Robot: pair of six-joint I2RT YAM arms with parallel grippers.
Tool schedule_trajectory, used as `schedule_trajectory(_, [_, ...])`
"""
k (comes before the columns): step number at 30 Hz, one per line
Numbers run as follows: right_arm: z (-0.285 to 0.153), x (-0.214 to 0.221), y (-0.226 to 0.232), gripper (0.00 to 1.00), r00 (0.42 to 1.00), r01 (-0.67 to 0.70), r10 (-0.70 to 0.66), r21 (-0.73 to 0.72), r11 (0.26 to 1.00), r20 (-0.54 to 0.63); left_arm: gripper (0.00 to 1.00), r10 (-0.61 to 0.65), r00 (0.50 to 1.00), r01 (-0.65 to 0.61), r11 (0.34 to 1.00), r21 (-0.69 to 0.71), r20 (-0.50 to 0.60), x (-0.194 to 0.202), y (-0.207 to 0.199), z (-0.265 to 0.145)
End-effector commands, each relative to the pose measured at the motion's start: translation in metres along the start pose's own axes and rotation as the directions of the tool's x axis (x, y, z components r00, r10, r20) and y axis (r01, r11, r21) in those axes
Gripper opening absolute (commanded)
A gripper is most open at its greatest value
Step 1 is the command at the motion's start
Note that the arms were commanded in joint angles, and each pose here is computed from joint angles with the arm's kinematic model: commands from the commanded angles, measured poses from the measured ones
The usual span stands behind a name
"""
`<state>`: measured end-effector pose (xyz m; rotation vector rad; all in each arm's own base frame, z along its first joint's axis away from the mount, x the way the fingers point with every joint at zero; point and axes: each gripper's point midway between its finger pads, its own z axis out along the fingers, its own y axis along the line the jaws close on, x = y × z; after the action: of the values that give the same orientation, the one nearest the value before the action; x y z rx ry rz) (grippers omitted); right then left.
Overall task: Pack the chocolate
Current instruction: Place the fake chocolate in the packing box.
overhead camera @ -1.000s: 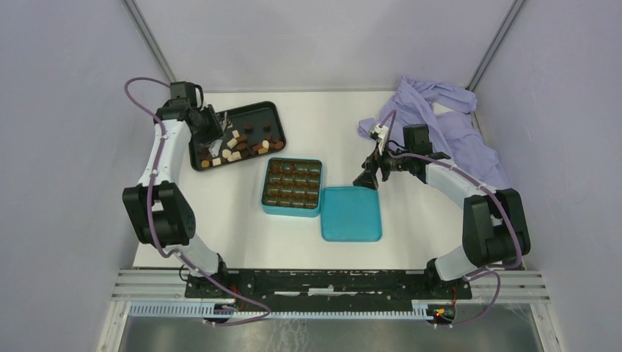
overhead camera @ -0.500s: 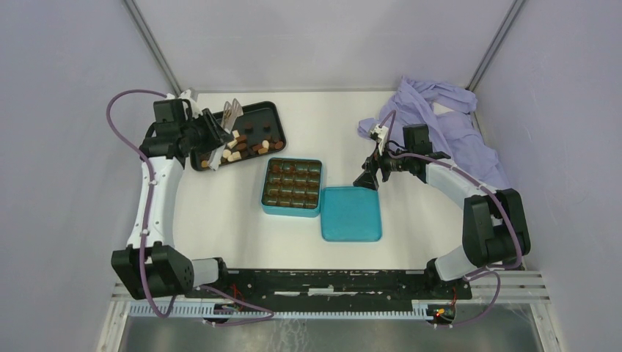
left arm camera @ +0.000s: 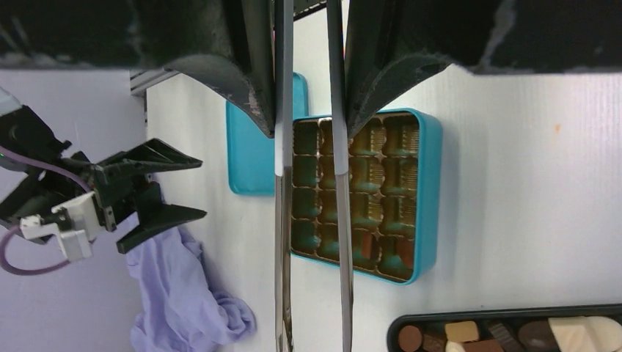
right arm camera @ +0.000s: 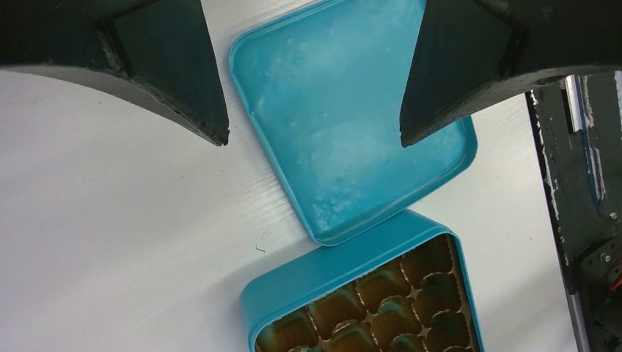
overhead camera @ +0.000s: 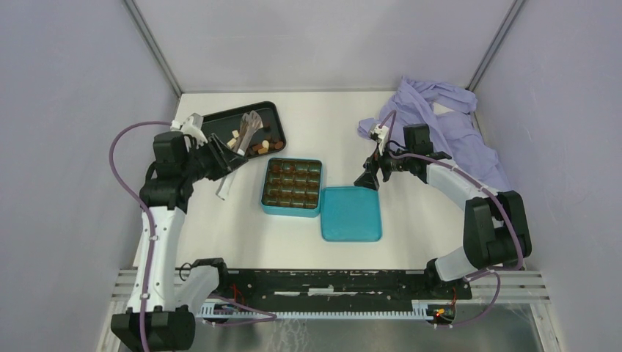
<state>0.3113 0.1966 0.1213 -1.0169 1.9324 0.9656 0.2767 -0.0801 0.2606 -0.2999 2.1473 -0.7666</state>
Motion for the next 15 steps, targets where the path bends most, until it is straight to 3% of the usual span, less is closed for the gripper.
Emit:
schedule_trajectory(1, [-0.005, -0.015, -0.005, 0.92, 0.998, 0.061, -0.061, 0.026, 0.998, 0.022, 0.02, -0.006, 0.997, -0.005, 0.991, 0.136, 0.081, -0.007, -0.034, -0.018])
schedule_trajectory(15, [-0.004, -0.005, -0.01, 0.92, 0.998, 0.061, -0.061, 0.05, 0.997, -0.006, 0.02, 0.037, 0.999, -0.037, 0.978, 0.207, 0.001, 0.034, -0.061, -0.011])
